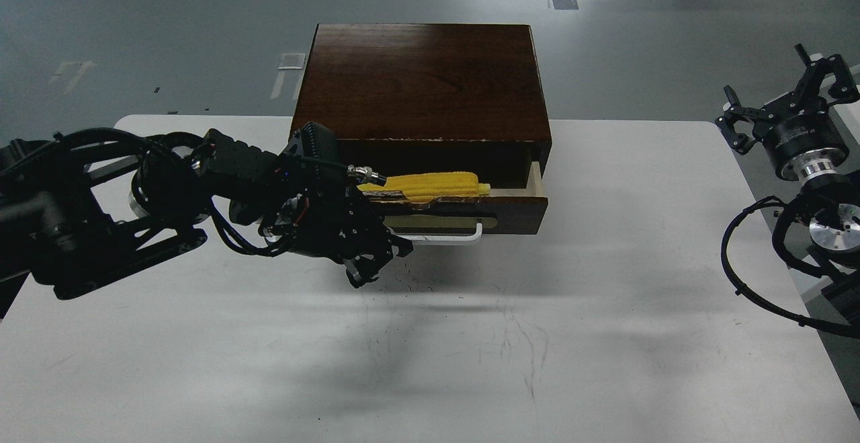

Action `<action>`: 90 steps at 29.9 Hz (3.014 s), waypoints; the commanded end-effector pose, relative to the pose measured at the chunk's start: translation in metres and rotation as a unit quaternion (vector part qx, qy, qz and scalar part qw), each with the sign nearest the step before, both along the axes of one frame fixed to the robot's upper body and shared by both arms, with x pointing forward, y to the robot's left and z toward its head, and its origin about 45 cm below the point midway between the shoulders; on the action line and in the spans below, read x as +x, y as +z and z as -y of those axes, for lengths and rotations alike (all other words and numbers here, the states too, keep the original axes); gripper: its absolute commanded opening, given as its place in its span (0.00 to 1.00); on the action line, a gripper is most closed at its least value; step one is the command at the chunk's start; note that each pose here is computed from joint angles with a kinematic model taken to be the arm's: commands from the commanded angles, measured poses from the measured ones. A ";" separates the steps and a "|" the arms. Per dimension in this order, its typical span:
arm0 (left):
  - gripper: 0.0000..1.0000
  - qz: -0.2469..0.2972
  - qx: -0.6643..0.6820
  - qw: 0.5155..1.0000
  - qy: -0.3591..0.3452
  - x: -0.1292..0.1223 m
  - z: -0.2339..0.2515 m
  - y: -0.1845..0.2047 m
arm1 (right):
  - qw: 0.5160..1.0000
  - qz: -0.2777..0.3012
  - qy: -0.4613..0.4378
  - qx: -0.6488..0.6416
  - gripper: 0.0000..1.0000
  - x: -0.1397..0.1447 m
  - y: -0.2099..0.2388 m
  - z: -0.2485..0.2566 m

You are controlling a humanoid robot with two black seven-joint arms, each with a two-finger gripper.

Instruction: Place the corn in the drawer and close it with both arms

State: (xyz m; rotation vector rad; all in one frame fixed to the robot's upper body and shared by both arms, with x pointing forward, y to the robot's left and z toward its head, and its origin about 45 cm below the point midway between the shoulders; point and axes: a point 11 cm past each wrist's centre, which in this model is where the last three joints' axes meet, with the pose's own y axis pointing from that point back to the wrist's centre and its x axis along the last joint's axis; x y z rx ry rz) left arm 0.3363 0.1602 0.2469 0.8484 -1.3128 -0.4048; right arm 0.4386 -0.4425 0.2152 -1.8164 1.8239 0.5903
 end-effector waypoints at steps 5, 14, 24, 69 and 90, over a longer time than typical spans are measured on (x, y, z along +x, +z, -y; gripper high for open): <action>0.00 0.006 0.005 1.000 0.010 0.008 -0.004 0.001 | 1.000 -0.001 -0.001 -0.001 0.99 -0.001 0.000 0.001; 0.00 0.016 0.008 1.000 0.021 0.020 -0.005 0.007 | 1.000 0.000 -0.001 0.000 0.99 0.000 0.000 0.001; 0.00 0.018 0.011 0.999 0.034 0.030 -0.006 0.005 | 1.000 -0.004 -0.004 -0.002 0.99 -0.004 -0.003 0.005; 0.00 0.039 0.017 0.997 0.068 0.060 -0.013 0.011 | 0.999 -0.022 -0.025 -0.027 0.99 -0.018 -0.006 0.033; 0.00 0.039 -0.006 0.999 0.035 0.052 0.016 0.026 | 0.999 -0.021 -0.025 -0.027 0.99 -0.018 -0.007 0.033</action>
